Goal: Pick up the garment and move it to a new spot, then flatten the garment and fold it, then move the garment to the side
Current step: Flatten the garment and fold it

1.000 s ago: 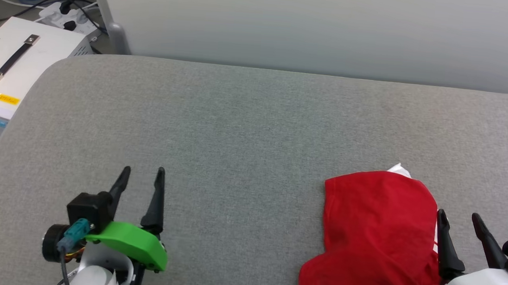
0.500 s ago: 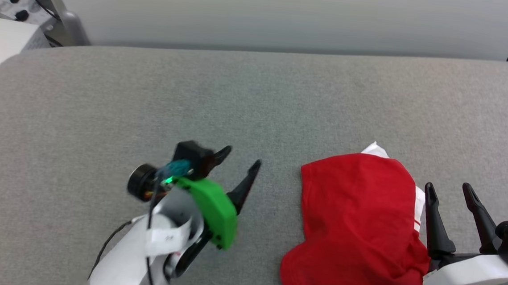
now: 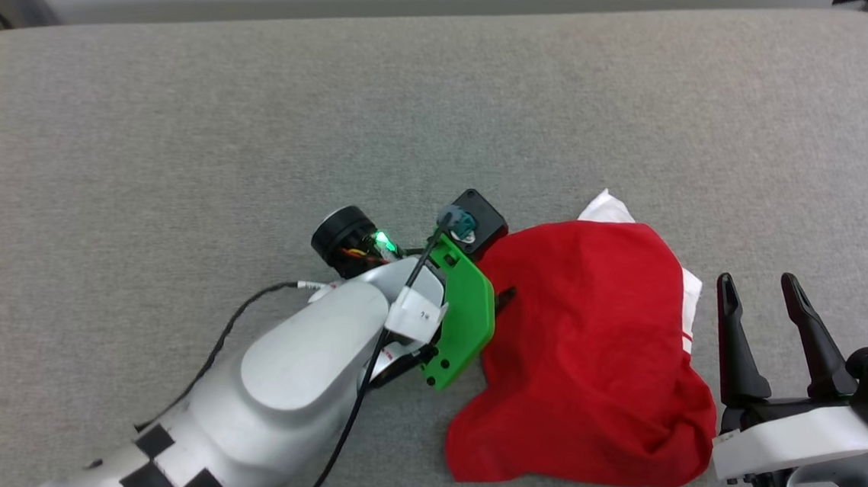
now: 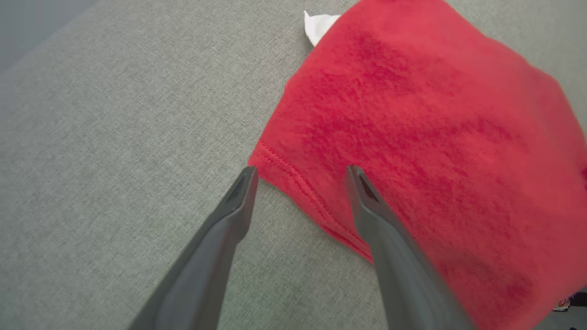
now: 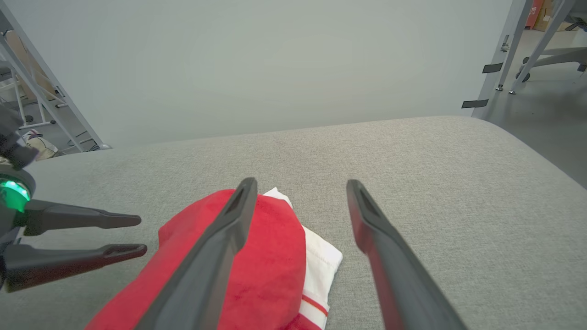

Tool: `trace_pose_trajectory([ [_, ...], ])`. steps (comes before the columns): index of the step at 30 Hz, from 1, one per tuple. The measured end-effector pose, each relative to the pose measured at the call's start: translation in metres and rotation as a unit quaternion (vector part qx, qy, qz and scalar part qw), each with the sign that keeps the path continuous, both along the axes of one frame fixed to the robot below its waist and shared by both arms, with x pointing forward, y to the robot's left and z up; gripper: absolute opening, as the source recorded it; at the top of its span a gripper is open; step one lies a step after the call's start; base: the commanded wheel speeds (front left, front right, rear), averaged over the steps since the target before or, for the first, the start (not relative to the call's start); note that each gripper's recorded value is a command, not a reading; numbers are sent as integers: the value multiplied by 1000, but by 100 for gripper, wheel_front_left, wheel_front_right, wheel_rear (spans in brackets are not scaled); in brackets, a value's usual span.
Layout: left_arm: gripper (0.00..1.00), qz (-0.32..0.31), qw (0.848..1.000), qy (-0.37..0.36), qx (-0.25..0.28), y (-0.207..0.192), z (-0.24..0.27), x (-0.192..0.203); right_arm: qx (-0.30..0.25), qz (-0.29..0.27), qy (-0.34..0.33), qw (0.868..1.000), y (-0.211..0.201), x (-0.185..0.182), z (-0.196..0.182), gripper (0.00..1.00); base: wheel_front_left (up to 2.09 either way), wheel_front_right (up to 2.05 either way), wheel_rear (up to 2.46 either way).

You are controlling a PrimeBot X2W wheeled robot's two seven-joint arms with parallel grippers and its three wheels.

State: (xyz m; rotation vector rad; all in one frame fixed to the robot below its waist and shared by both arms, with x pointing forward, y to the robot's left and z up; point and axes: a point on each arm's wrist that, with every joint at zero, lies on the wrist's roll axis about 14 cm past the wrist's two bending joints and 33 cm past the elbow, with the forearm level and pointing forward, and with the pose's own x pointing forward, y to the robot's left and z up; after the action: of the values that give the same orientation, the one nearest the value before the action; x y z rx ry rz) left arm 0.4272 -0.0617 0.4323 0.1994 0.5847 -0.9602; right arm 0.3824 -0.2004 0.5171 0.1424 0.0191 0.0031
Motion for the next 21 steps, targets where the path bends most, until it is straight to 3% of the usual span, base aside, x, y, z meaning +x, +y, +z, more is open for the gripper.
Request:
trace_pose_trajectory([
  [8,100,-87,986,17,141,4,-53,3,19,-16,28,999,-8,2,-26,100,0,0,0],
  [12,100,-120,979,14,165,-2,-61,7,27,-27,36,999,-13,1,-35,100,0,0,0],
  [17,100,-135,978,21,159,-14,-65,8,35,-38,46,998,-19,0,-44,100,0,0,0],
  [18,83,-138,977,25,163,-15,-66,7,35,-39,47,998,-19,0,-46,100,0,0,0],
  [19,17,-142,975,27,167,-16,-66,6,35,-40,49,997,-20,-1,-47,100,0,0,0],
  [20,0,-146,974,28,170,-17,-66,4,36,-40,50,997,-20,-1,-48,100,0,0,0],
  [21,0,-152,972,27,177,-18,-66,1,36,-41,50,997,-20,-1,-48,100,0,0,0],
])
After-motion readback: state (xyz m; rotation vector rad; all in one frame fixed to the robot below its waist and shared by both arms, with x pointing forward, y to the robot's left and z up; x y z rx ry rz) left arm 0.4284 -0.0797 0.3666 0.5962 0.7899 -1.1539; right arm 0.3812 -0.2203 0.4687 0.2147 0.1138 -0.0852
